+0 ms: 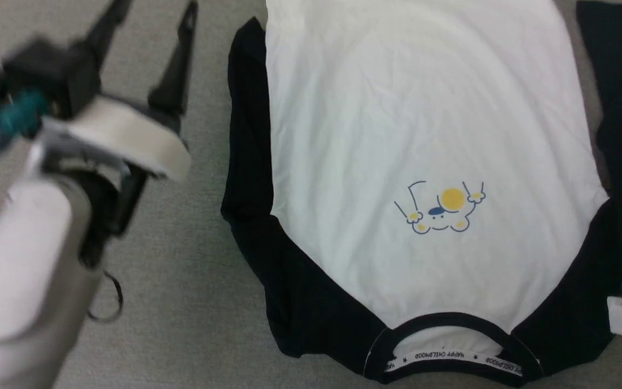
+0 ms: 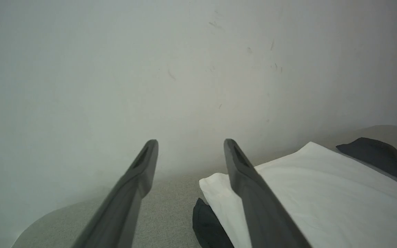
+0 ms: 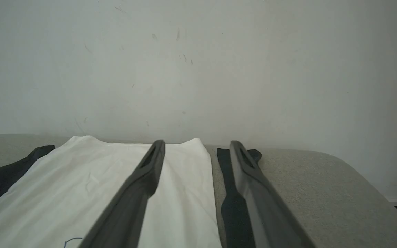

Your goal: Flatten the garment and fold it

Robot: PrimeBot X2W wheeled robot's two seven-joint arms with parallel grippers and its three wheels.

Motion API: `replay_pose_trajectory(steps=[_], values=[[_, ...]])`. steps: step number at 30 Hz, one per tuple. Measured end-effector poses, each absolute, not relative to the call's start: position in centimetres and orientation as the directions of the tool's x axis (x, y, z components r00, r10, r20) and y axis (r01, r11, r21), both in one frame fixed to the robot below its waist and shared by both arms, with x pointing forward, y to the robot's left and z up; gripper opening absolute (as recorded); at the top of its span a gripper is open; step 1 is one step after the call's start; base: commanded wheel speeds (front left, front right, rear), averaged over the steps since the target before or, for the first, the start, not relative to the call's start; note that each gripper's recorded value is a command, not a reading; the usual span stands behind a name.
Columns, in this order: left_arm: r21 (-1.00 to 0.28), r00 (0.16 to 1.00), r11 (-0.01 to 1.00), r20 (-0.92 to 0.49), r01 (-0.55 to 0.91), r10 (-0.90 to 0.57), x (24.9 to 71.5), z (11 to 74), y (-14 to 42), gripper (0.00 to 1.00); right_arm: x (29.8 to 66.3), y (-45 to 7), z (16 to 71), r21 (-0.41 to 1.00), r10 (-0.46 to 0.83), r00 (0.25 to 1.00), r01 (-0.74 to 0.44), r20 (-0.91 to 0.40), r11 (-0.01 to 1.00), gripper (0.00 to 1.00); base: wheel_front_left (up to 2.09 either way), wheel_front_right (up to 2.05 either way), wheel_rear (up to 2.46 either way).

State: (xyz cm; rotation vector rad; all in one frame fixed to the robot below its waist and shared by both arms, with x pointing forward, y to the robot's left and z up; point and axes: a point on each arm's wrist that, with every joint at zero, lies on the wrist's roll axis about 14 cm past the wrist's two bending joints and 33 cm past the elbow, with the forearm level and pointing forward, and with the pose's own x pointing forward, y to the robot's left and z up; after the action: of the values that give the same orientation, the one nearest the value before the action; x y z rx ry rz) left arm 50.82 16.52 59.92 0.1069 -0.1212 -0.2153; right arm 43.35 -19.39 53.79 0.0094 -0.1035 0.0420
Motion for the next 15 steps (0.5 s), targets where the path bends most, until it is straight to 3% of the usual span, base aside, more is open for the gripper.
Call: replay_pose_trajectory(steps=[7, 15], values=[[0.147, 0.954, 0.951, -0.172, 0.272, -0.246, 57.9, 55.9, 17.3, 1.00, 46.4, -18.7, 51.6, -0.004, 0.064, 0.995, -0.064, 0.072, 0.998, 1.00, 0.00, 0.00, 0.00], [0.139, 0.860, 0.941, -0.463, 0.308, -0.213, 61.2, 46.4, 17.6, 1.00, 48.5, -17.9, 46.6, 0.009, 0.098, 0.995, -0.097, -0.031, 0.995, 1.00, 0.00, 0.00, 0.00]])
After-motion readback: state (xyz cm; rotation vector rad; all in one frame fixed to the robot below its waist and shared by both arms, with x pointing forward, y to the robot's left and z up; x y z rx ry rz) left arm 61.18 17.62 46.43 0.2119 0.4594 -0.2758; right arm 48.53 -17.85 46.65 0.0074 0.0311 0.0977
